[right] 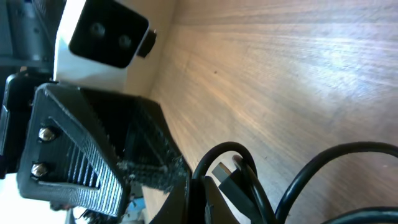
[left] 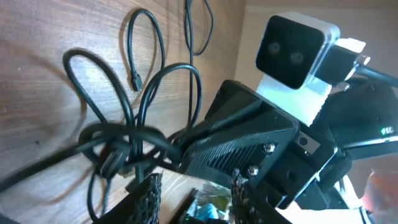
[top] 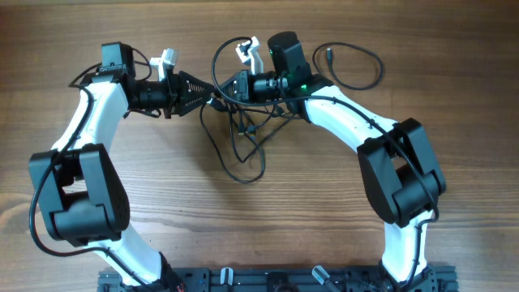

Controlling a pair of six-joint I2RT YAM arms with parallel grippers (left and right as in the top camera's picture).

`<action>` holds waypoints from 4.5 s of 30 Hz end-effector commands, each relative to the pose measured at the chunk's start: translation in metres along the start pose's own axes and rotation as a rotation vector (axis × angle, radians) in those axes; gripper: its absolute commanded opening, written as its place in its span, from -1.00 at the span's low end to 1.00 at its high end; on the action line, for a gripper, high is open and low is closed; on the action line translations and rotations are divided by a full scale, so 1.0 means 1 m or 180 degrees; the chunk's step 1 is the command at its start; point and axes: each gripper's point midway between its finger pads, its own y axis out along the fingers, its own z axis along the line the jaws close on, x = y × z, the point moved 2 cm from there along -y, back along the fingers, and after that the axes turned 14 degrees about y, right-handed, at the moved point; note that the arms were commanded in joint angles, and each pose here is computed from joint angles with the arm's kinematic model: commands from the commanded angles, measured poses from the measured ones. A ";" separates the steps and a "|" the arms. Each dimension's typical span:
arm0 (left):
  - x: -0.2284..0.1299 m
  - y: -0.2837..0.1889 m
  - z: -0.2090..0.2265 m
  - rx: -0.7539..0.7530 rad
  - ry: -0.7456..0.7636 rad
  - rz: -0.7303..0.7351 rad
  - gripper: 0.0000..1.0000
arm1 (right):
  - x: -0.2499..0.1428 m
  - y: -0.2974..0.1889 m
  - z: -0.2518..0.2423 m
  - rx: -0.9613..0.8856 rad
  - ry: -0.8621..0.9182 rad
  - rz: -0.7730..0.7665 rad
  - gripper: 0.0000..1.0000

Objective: Untangle cables

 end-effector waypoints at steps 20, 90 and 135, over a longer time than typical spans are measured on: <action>0.013 0.000 -0.005 -0.0079 -0.1161 -0.0098 -0.21 | -0.013 0.001 0.047 0.0604 -0.0774 0.0281 -0.91; -0.062 -0.005 -0.019 -0.0511 0.3706 0.0381 -0.92 | -0.053 0.000 0.017 0.0168 0.1096 0.0911 -0.58; -0.070 0.011 -0.018 -0.0510 0.3885 0.0628 -0.92 | -0.028 0.026 0.023 -0.0022 0.1464 0.0191 -0.45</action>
